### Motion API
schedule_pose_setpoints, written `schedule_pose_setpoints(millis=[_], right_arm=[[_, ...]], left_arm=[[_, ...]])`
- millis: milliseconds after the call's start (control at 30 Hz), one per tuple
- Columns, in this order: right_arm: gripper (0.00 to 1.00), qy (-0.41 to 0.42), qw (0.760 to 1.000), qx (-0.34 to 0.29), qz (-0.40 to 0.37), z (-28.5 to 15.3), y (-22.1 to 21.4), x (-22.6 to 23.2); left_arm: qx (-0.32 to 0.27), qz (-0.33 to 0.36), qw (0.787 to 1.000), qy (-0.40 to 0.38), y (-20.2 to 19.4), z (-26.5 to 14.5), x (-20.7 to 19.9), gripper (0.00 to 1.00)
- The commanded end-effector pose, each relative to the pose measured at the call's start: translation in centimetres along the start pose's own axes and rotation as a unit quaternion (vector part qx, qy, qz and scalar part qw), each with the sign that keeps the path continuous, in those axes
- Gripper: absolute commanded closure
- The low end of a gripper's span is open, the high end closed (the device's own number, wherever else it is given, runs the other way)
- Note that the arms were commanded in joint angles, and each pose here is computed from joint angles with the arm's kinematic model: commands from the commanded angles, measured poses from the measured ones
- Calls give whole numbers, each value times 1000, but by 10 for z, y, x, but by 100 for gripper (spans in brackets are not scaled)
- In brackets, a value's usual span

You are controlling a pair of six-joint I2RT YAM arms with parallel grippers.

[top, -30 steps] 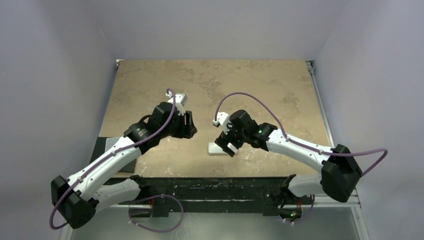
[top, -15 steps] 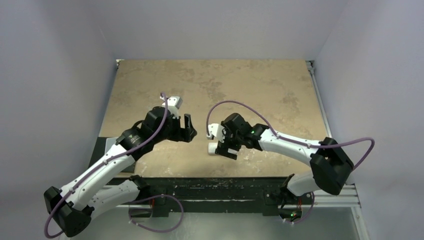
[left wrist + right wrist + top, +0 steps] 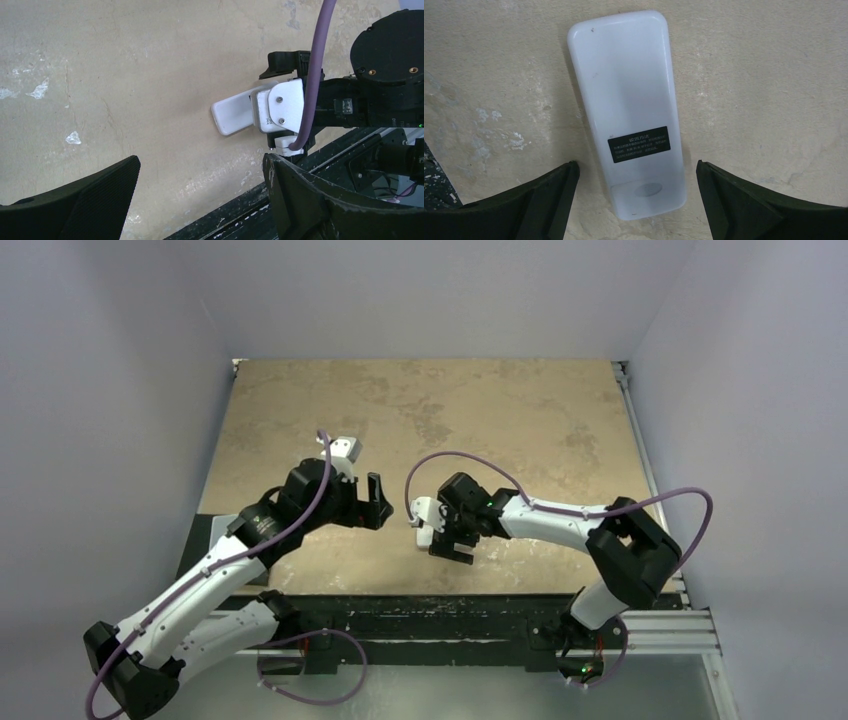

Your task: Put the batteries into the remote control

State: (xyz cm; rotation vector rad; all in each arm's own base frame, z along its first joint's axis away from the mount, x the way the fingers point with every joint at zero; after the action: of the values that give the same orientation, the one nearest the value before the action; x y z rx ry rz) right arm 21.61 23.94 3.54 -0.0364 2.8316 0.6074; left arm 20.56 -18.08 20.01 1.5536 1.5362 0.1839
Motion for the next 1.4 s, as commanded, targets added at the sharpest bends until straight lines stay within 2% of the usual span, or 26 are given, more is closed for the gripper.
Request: schedule_pose_setpoints(millis=[0, 267, 433, 633, 767, 933, 1100, 1167, 1367], right_arm=[[2, -17, 1000, -8, -4, 3, 7, -10], [11, -10, 1000, 4, 19, 9, -1, -5], [22, 4, 999, 12, 32, 15, -4, -4], [41, 20, 999, 13, 39, 20, -4, 0], [58, 26, 998, 18, 52, 19, -7, 5], [77, 21, 996, -12, 91, 6, 9, 4], [86, 13, 989, -40, 141, -12, 19, 7], [85, 7, 984, -85, 153, -26, 40, 2], [87, 7, 974, -127, 185, -66, 67, -5]], left_arm=[[-12, 6, 1000, -8, 4, -2, -2, 6], [-13, 6, 1000, -9, 4, -2, -2, 5], [-14, 6, 1000, -10, 4, -2, -2, 5], [-12, 5, 1000, -9, 3, -2, -2, 5], [-9, 2, 1000, -5, 2, 0, 0, 4], [-6, 1, 1000, 2, 2, 4, 1, 4], [-6, -1, 1000, 7, 3, 5, 2, 4], [-4, -1, 1000, 2, 3, 6, 0, 3], [7, 10, 999, -40, 6, 5, -18, 4]])
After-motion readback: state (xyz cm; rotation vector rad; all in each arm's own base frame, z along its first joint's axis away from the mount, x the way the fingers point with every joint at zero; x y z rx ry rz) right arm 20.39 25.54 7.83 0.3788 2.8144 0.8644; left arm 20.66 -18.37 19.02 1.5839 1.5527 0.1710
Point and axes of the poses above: each gripper's point midway between its finger pads, its own z axis out along the fingers, its own x axis along the line the jaws close on, y = z × x, the point moved 1 cm from there along -z, back along the fingers, and after that the axes turned 10 degrees about -z, right-handed, at the moved point
